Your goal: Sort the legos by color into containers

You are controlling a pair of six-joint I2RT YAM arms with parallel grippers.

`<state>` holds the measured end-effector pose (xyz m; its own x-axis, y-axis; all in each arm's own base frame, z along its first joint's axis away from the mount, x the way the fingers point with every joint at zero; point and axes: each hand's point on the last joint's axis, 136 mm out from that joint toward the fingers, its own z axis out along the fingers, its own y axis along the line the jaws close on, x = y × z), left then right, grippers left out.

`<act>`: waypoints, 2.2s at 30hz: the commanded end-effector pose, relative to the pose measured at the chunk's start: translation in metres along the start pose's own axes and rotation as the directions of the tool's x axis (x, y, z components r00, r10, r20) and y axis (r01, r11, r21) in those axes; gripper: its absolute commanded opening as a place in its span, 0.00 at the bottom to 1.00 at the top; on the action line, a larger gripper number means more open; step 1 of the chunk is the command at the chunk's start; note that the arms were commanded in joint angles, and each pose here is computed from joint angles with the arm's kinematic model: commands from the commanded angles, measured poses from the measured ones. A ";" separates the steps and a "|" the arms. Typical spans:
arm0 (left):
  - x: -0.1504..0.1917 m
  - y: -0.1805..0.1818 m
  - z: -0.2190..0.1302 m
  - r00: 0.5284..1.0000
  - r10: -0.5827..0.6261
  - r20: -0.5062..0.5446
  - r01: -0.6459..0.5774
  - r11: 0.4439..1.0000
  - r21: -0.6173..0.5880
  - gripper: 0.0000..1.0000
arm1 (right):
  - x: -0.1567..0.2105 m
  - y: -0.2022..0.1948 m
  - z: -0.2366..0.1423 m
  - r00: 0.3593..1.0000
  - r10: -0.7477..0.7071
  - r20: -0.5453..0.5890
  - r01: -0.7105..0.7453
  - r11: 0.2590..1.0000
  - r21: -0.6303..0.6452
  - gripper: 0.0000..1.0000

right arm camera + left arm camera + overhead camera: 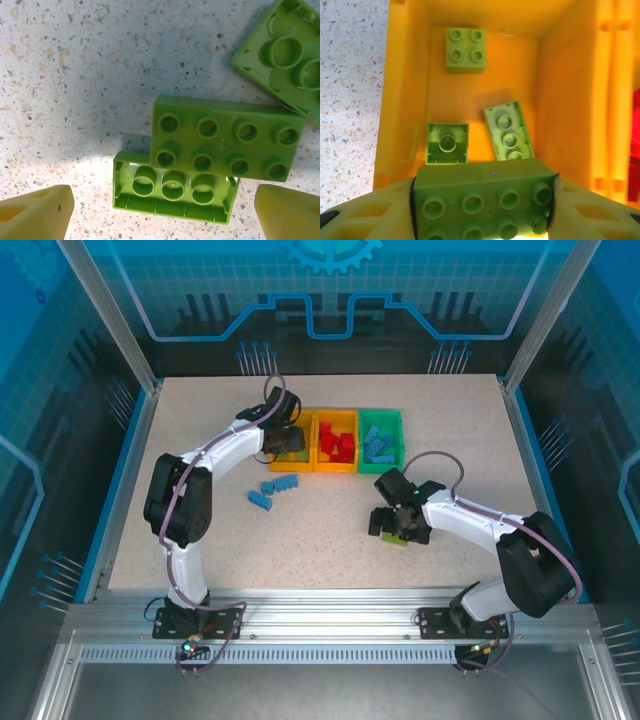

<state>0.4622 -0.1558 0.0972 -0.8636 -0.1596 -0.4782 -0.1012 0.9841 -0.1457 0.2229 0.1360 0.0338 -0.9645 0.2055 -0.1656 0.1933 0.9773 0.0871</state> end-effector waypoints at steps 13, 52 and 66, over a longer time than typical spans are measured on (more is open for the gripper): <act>-0.016 -0.015 -0.018 0.999 0.002 0.048 -0.007 0.995 0.096 0.79 | 0.013 -0.004 0.026 0.998 0.013 -0.060 -0.010 0.999 0.048 0.88; 0.138 0.075 -0.084 0.988 -0.152 0.015 0.152 0.988 0.041 0.99 | -0.197 0.266 -0.049 0.966 -0.180 0.187 0.251 0.838 -0.485 0.61; 0.156 0.075 -0.054 0.997 -0.038 -0.062 0.040 0.999 0.026 0.99 | -0.226 0.290 -0.009 0.979 -0.150 0.140 0.200 0.852 -0.483 0.69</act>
<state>0.2935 -0.1001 0.0668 -0.8710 -0.2531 -0.4210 -0.1761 0.9610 -0.2133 0.4982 0.3782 0.1194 -0.9242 0.0580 -0.3774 -0.1571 0.8430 0.5144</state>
